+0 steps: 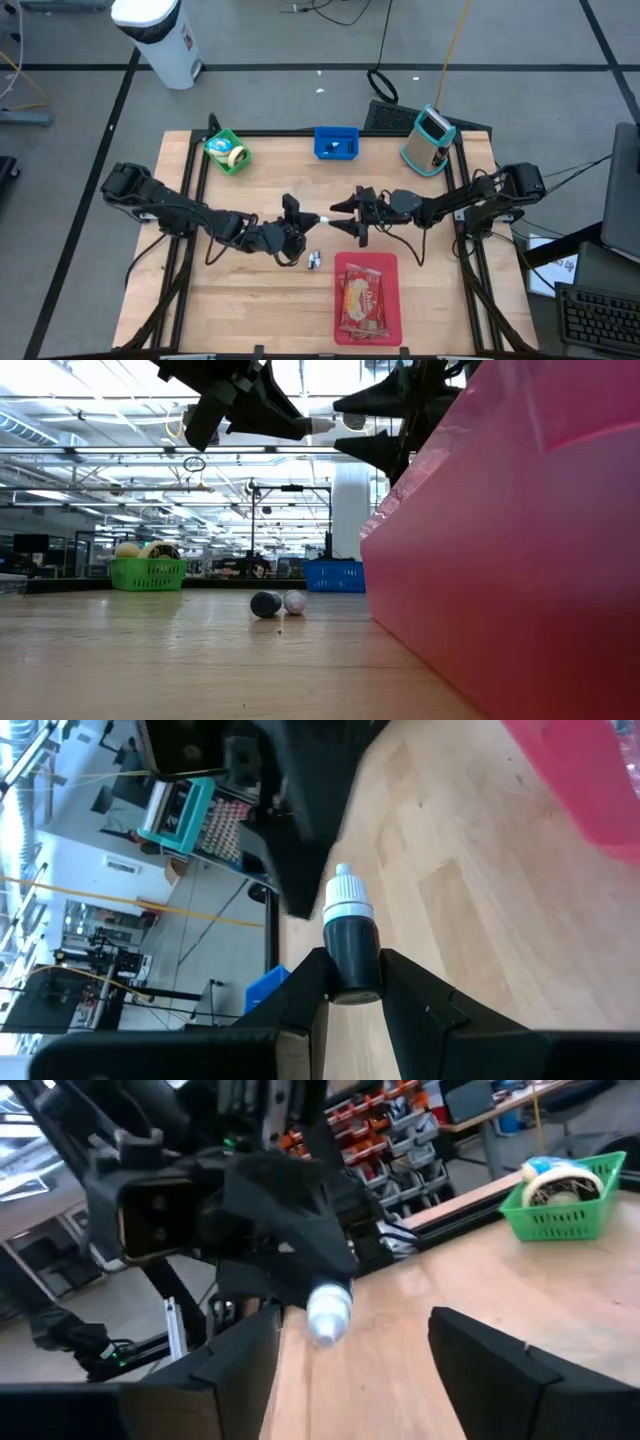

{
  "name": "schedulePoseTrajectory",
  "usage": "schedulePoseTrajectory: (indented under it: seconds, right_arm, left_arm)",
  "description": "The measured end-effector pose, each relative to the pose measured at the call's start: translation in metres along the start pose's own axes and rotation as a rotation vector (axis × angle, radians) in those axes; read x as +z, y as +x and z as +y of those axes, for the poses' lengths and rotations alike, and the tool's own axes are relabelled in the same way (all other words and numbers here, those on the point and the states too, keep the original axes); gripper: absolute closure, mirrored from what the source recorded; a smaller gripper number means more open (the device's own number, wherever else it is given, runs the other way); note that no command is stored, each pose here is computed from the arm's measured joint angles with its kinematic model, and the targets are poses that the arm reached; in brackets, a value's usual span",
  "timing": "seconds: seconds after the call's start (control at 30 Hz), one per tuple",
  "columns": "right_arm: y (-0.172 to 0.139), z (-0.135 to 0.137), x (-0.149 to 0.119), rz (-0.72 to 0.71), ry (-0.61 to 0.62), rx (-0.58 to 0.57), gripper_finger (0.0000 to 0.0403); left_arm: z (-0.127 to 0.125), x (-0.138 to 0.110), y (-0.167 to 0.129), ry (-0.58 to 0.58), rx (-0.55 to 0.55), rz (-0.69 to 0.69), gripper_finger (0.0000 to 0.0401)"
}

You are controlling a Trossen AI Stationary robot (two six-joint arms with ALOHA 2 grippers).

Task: Pick & Place Food Item
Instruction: Put the bottom black food coloring into the blue bin

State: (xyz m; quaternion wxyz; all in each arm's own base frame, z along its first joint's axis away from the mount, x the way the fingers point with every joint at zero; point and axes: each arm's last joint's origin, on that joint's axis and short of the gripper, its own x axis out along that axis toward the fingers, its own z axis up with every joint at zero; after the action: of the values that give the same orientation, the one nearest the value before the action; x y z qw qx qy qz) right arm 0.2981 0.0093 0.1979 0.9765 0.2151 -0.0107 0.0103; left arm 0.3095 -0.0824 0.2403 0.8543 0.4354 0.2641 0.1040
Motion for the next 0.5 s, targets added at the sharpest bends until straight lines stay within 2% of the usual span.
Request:
schedulePoseTrajectory:
  seconds: [0.2,0.5]
  right_arm:
    - [0.000,0.000,0.000,0.009,0.036,0.018,0.0145]
    - [0.015,0.005,0.007,0.000,0.033,0.039,0.0149]
  left_arm:
    - [0.004,-0.003,0.003,0.009,0.010,0.013,0.0320]
    - [0.010,0.003,0.004,-0.006,0.035,-0.061,0.0320]
